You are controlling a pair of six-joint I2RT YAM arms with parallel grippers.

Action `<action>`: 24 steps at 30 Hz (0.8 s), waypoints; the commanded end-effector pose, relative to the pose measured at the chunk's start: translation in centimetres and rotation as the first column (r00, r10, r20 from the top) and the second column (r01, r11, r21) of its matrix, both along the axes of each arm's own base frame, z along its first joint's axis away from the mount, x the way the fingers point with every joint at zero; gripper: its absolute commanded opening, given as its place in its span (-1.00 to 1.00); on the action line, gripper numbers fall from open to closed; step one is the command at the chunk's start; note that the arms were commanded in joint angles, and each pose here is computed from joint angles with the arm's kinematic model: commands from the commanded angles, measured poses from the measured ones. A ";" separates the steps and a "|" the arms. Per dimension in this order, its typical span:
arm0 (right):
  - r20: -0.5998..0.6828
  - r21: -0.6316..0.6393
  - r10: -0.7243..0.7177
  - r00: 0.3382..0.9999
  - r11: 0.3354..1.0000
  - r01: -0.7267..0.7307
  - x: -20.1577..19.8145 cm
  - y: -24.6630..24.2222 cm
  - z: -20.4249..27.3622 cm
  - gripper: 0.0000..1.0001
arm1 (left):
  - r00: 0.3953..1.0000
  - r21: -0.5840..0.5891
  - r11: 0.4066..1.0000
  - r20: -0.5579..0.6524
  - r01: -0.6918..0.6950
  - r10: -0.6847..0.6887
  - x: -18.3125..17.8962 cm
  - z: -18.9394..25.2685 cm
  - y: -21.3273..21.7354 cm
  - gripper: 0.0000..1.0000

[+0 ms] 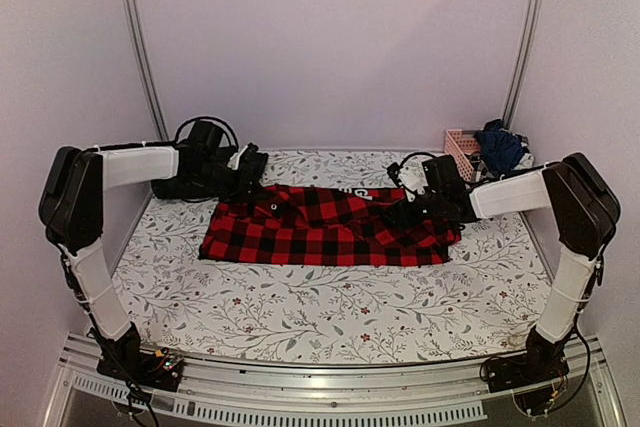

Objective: Fold and stack the mixed laundry pile
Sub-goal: Fold the rectangle-folded T-shirt at the center of the board.

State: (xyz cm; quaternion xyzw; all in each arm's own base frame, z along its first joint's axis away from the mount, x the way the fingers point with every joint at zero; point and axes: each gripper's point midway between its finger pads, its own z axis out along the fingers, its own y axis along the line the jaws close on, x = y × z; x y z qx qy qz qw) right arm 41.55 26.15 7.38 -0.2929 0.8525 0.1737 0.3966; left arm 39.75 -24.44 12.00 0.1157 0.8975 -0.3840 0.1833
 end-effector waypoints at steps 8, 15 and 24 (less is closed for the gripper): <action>-0.001 -0.097 0.051 0.999 0.994 -0.051 1.1 -0.4 -0.6 0.18 | 0.998 -0.101 0.994 -0.047 -0.039 0.034 1.7 5.2 1.3 -1.00; -0.035 -0.154 0.050 0.998 0.987 -0.054 0.1 -0.8 -1.3 -0.52 | 0.998 -0.158 0.987 -0.063 -0.036 0.027 1.5 6.3 2.0 -1.00; 0.009 -0.191 0.045 0.999 0.981 -0.043 -0.8 -0.9 -0.1 -1.00 | 0.998 -0.193 0.981 -0.057 -0.005 -0.006 2.3 7.3 1.5 -1.00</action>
